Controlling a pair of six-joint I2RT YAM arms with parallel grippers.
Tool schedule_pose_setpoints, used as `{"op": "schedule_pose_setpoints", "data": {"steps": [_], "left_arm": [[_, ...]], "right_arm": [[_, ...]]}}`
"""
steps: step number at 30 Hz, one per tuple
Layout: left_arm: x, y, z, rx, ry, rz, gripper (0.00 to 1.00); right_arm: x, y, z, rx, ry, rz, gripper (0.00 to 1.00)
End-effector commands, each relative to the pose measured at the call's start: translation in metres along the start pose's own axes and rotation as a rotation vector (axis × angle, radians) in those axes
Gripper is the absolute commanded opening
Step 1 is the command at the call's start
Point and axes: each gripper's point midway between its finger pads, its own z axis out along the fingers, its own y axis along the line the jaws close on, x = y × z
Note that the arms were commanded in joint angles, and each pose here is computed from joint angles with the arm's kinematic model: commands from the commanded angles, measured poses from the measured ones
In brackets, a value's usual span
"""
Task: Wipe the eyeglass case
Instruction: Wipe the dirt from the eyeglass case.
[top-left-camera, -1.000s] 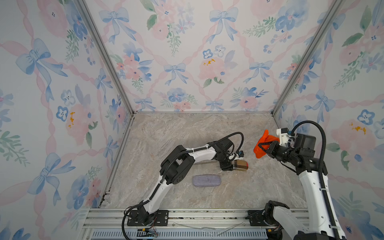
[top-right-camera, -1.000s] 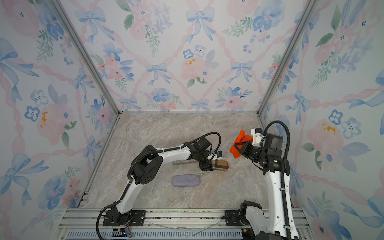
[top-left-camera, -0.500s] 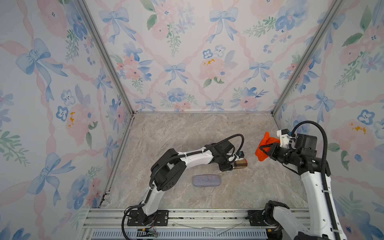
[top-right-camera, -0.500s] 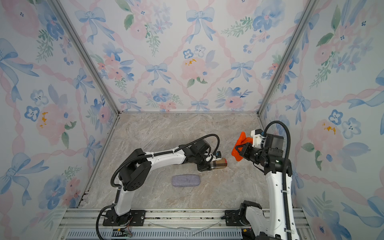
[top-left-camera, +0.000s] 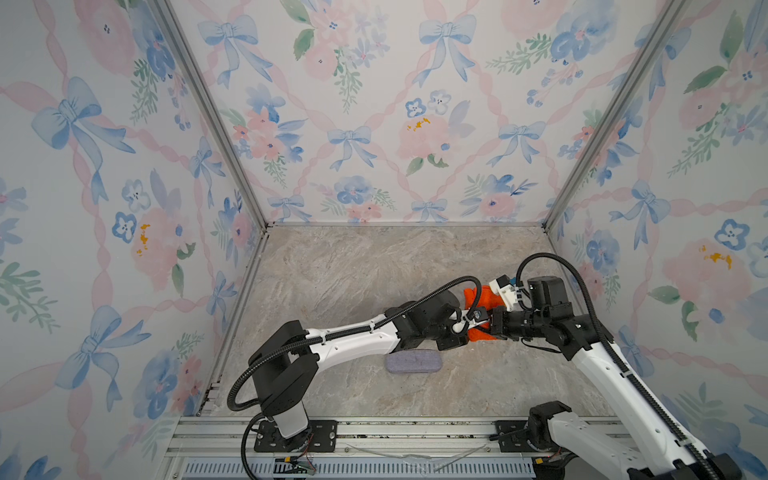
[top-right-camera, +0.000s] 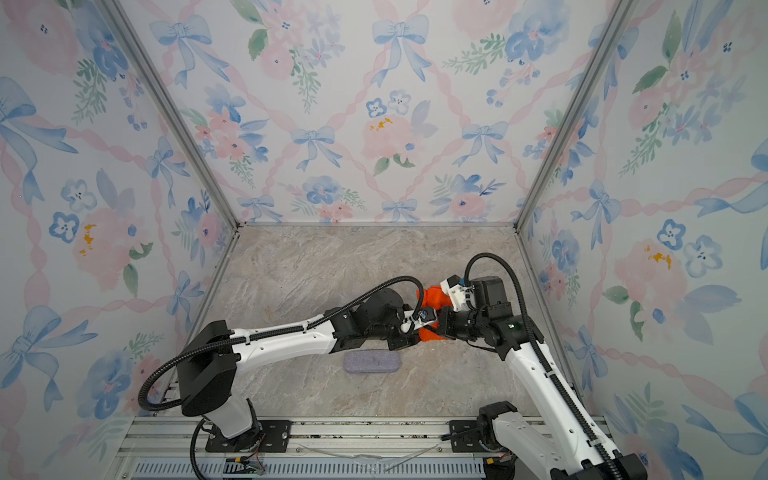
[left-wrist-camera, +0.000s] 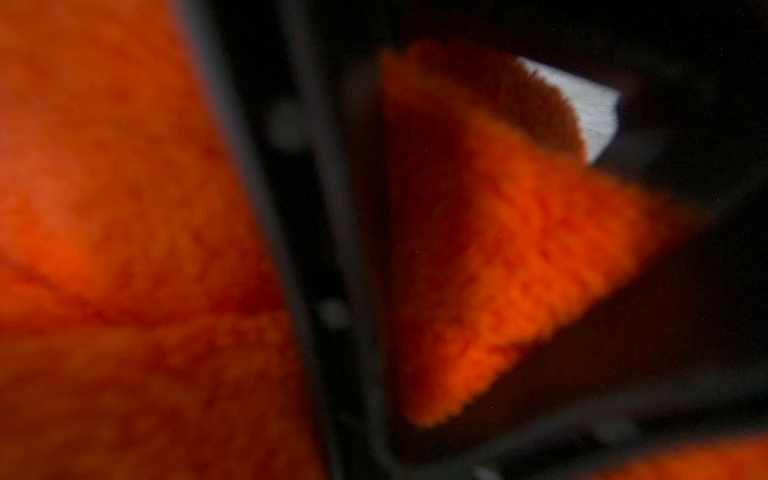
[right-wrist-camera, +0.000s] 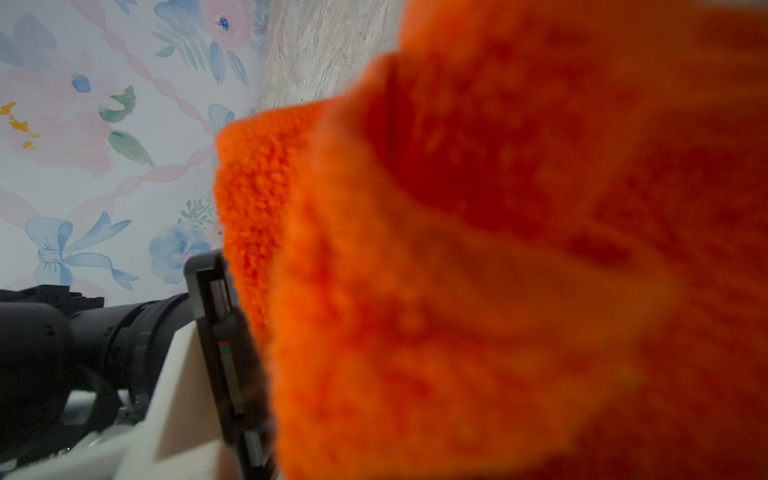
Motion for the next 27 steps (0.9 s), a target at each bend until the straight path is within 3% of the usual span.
{"op": "schedule_pose_setpoints", "data": {"steps": [1, 6, 13, 16, 20, 25, 27], "left_arm": [[-0.049, 0.019, -0.022, -0.077, -0.188, -0.038, 0.37], [-0.051, 0.019, -0.030, -0.086, -0.219, -0.038, 0.37], [-0.059, 0.020, -0.040, -0.099, -0.239, -0.032, 0.36], [-0.057, 0.021, -0.043, -0.108, -0.234, -0.030, 0.35], [-0.055, 0.021, -0.044, -0.111, -0.232, -0.034, 0.36], [-0.055, 0.022, -0.041, -0.116, -0.233, -0.049, 0.35], [-0.054, 0.021, -0.041, -0.113, -0.234, -0.053, 0.35]], "right_arm": [[0.000, -0.002, -0.016, 0.018, -0.006, 0.025, 0.00], [-0.005, -0.030, -0.042, 0.161, -0.031, 0.025, 0.00], [-0.005, 0.008, 0.003, 0.038, 0.010, -0.040, 0.00], [-0.013, -0.012, -0.014, 0.111, -0.007, -0.031, 0.00], [-0.033, -0.023, -0.029, 0.035, -0.052, 0.060, 0.00], [-0.015, 0.006, 0.003, 0.055, 0.006, -0.062, 0.00], [-0.010, -0.002, 0.002, 0.113, 0.006, -0.093, 0.00]]}}
